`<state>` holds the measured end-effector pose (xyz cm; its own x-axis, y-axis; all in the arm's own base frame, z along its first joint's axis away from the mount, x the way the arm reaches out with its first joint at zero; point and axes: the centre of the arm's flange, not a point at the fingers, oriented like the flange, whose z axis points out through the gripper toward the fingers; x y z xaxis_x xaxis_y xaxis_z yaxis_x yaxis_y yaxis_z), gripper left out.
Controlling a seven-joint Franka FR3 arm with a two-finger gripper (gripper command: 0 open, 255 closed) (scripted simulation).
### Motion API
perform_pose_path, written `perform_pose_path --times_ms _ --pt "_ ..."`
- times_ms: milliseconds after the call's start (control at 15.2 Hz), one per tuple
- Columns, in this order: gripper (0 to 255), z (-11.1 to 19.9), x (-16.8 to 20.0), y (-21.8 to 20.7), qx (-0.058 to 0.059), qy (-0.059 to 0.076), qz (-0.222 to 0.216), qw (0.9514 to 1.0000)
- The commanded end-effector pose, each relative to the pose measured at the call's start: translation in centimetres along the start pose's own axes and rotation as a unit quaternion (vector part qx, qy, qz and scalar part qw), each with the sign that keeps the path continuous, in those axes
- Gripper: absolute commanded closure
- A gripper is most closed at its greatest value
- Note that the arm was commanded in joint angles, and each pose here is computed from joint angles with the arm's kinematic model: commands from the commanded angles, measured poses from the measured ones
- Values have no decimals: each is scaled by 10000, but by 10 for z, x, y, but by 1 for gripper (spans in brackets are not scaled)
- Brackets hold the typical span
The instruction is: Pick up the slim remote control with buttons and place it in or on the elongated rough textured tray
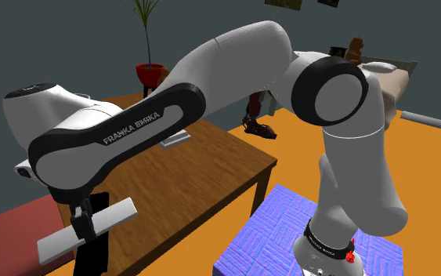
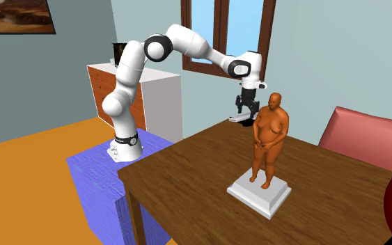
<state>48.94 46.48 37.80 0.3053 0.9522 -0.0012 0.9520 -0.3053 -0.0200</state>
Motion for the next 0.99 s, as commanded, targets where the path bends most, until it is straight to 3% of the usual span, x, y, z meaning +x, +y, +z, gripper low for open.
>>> perform_pose_path --times_ms 0,132,396,924 --pt "0 0 0 0 0 0 0 10000" --pt "0 0 0 0 0 0 0 10000" --pt "0 -50 0 0 0 0 0 10000" --pt "0 -50 0 0 0 0 0 10000"
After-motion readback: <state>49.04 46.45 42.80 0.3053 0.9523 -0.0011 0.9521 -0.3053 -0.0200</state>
